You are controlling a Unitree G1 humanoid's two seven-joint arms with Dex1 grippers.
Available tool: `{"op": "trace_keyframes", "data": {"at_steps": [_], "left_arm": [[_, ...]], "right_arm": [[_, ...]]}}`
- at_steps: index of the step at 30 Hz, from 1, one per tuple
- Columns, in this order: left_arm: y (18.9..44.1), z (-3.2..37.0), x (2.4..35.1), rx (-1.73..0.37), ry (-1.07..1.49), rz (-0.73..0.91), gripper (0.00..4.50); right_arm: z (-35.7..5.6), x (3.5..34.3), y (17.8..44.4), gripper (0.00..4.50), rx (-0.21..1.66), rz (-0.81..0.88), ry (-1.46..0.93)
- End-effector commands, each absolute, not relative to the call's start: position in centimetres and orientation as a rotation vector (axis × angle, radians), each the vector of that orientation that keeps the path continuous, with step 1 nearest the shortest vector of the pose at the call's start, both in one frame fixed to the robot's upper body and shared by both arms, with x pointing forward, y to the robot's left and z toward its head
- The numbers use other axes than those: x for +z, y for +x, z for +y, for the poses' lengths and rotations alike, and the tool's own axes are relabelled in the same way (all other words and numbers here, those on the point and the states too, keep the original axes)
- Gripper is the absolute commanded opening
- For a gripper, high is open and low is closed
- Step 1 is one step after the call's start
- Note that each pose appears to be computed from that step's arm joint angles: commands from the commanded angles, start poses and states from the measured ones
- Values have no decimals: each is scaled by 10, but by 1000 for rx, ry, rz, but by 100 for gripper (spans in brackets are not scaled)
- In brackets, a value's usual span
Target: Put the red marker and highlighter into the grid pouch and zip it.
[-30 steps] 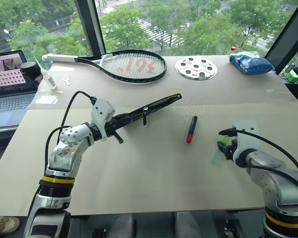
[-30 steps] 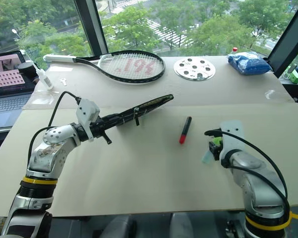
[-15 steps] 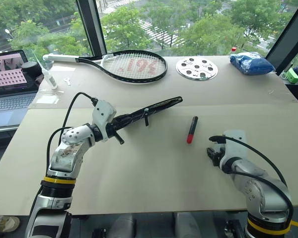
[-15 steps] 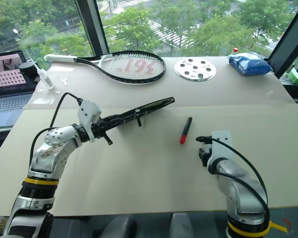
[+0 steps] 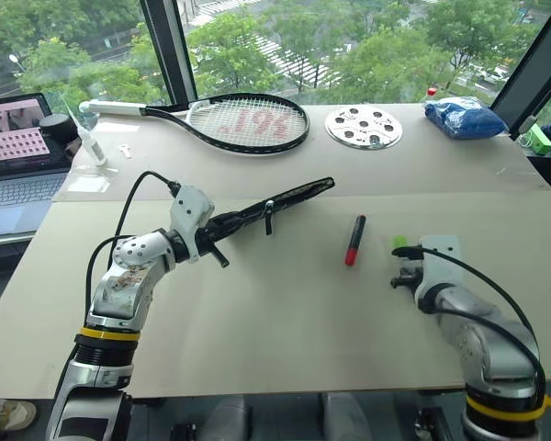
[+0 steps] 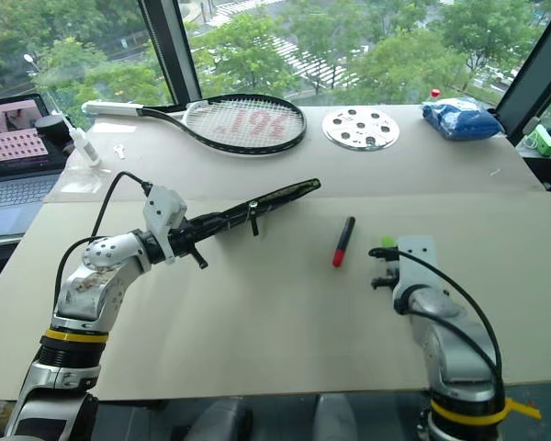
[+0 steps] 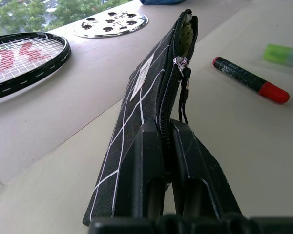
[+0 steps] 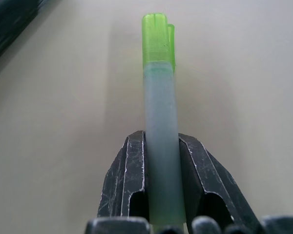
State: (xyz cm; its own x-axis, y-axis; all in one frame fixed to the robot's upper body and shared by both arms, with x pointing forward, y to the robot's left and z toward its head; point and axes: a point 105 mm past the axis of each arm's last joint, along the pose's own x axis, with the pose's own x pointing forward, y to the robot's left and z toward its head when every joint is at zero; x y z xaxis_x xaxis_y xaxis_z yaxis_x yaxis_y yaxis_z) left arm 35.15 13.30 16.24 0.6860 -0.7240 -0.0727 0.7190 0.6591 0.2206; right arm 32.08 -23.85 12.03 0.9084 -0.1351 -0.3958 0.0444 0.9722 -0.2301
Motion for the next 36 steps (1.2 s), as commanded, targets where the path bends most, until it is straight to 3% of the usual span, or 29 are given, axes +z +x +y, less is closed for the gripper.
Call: {"op": "trace_keyframes", "data": {"at_steps": [1,3,6,10,13,22,36], "left_arm": [[349,131,174,-830,259,-65,0],[348,129,172,-844,260,-58,0],[346,128,171,-861,263,-49,0],[344,125,172,-877,264,-49,0],[342,122,173,-893,266,-51,0],[334,119,179,-913,261,-60,0],[328,117,174,-926,272,-45,0]], "right_arm": [[-224,198,346,44,20,91,-335],[-201,239,350,44,159,-85,-400],[-155,273,336,44,420,-339,-747],[-122,260,319,44,673,-540,-1255],[-124,248,321,44,751,-624,-1469],[-129,230,333,44,822,-716,-1604],[-147,227,355,44,793,-624,-1601]]}}
